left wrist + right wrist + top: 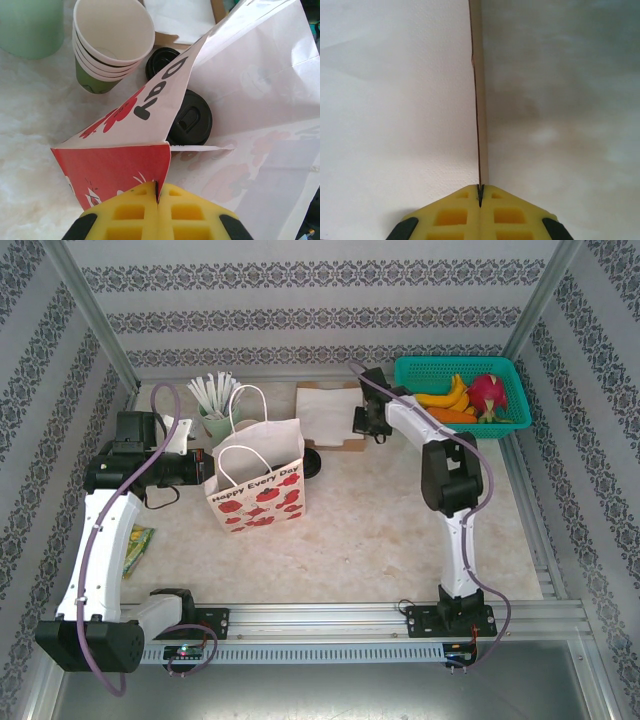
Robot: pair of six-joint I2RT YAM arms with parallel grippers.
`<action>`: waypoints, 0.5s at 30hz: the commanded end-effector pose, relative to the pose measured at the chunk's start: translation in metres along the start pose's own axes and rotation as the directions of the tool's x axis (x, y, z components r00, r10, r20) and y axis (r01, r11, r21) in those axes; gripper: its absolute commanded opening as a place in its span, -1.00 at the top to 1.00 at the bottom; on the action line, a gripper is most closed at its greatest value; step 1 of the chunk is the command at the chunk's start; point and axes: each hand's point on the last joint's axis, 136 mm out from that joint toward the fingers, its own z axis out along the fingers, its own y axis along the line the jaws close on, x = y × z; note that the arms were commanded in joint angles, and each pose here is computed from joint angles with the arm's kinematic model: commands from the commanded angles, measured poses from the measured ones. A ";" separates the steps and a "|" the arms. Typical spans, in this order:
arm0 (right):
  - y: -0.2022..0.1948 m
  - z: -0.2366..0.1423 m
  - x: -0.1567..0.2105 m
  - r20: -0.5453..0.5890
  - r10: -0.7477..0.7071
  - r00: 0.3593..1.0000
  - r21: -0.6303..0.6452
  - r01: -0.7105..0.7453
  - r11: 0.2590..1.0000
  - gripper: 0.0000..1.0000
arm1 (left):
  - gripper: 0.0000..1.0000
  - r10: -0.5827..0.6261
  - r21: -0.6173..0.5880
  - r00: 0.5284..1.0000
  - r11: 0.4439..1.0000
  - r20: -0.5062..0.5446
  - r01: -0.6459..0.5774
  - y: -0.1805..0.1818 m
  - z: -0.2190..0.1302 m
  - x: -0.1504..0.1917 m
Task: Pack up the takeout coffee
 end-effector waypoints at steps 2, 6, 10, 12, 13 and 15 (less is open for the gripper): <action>-0.040 -0.018 0.016 -0.019 -0.098 0.995 0.105 0.100 0.989 1.00 | 1.00 0.032 0.044 0.999 0.999 0.019 -0.033 -0.010 0.000 -0.006; -0.064 -0.027 0.034 -0.058 -0.145 0.988 0.131 0.152 0.980 1.00 | 1.00 0.031 0.053 1.000 0.998 0.004 -0.031 -0.012 0.001 -0.005; -0.089 -0.043 0.052 -0.073 -0.164 0.984 0.168 0.174 0.970 1.00 | 1.00 0.030 0.055 1.000 0.998 0.000 -0.030 -0.012 0.001 -0.004; -0.097 -0.051 0.064 -0.075 -0.175 0.982 0.151 0.185 0.971 1.00 | 1.00 0.030 0.073 0.999 0.997 -0.010 -0.030 -0.014 0.004 -0.004; -0.100 -0.053 0.069 -0.077 -0.186 0.980 0.140 0.195 0.971 1.00 | 1.00 0.033 0.081 0.999 0.996 -0.017 -0.031 -0.015 0.005 -0.004; -0.110 -0.058 0.081 -0.089 -0.192 0.977 0.126 0.202 0.971 1.00 | 1.00 0.040 0.088 0.999 0.995 -0.029 -0.037 -0.017 0.009 -0.003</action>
